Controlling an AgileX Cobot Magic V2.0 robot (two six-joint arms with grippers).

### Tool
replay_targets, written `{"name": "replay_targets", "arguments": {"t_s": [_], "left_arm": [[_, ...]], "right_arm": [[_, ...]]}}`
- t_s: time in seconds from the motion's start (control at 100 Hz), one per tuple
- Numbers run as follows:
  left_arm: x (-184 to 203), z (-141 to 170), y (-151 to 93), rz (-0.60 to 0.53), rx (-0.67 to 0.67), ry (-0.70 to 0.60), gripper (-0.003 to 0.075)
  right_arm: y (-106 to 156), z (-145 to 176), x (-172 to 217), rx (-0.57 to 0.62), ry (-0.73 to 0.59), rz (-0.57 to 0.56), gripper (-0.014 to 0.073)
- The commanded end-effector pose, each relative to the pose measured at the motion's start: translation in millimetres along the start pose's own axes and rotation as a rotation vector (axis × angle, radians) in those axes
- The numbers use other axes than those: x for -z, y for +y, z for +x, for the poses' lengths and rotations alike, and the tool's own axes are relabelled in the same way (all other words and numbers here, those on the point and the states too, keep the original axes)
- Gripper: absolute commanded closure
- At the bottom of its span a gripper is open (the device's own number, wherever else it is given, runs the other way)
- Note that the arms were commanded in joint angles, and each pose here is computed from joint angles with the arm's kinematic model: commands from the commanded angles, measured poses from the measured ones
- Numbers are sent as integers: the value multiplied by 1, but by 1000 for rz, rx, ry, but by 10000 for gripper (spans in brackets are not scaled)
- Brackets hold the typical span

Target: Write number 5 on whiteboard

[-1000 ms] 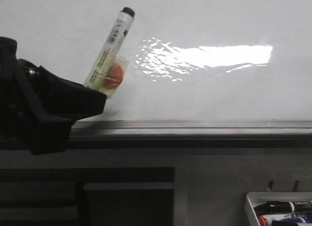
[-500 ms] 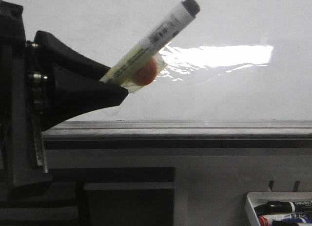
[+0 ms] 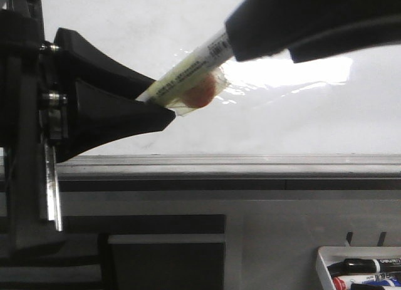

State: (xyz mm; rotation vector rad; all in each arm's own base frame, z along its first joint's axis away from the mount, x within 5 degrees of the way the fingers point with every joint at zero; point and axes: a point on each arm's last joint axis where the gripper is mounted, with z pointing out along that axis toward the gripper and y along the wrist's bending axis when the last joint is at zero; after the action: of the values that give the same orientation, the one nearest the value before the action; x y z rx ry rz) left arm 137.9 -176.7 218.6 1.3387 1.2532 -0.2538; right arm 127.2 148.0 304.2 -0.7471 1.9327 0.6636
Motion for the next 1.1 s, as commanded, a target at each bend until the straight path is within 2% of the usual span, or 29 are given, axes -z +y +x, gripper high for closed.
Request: {"name": "replay_targets", "arguments": {"t_s": [0.0, 0.16, 0.21, 0.26, 0.28, 0.31, 0.32, 0.33, 0.34, 0.36, 0.45, 0.5, 0.57, 0.69, 0.76, 0.86, 0.98, 1.09], "left_arm": [[0, -16, 11, -63, 3, -101, 741], [0, -16, 11, -63, 3, -101, 741], [0, -16, 11, -63, 3, -101, 741], [0, -16, 11, -63, 3, -101, 741], [0, -16, 11, -63, 3, -101, 741], [0, -16, 11, -63, 3, -101, 741], [0, -16, 11, -63, 3, -101, 741], [0, -16, 11, -63, 3, -101, 741], [0, -16, 11, -63, 3, -101, 741], [0, -16, 11, -63, 3, -101, 741], [0, -16, 11, -63, 3, -101, 733], [0, -16, 11, -63, 3, -101, 699], [0, -16, 11, -63, 3, -101, 598], [0, -16, 11, -65, 6, -100, 341], [1, -16, 14, -93, 50, -95, 267], [9, -19, 21, -142, 116, -88, 272], [24, -19, 25, -156, 196, -18, 283], [44, -23, 30, -192, 353, 14, 283]], "right_arm": [[2, -26, -2, 11, -114, 0, 178], [3, -27, -21, 12, -74, -1, 183], [5, -27, -24, 7, -53, -10, 227], [6, -28, -27, -8, -38, -16, 332], [7, -28, -28, -21, -34, -18, 417], [7, -30, -28, -30, -41, -21, 490], [7, -31, -28, -30, -45, -21, 566], [7, -31, -28, -30, -45, -21, 566], [7, -31, -28, -30, -48, -20, 617], [7, -32, -28, -30, -56, -19, 662], [7, -35, -27, -34, -94, -16, 657], [6, -36, -27, -34, -102, -15, 656], [6, -36, -27, -34, -102, -15, 657], [7, -33, -28, -33, -69, -18, 657], [7, -31, -28, -33, -53, -20, 657], [6, -28, -30, -49, -17, -18, 656], [3, -28, -31, -61, -18, -7, 656], [-1, -35, -32, -69, -21, 8, 656]]}}
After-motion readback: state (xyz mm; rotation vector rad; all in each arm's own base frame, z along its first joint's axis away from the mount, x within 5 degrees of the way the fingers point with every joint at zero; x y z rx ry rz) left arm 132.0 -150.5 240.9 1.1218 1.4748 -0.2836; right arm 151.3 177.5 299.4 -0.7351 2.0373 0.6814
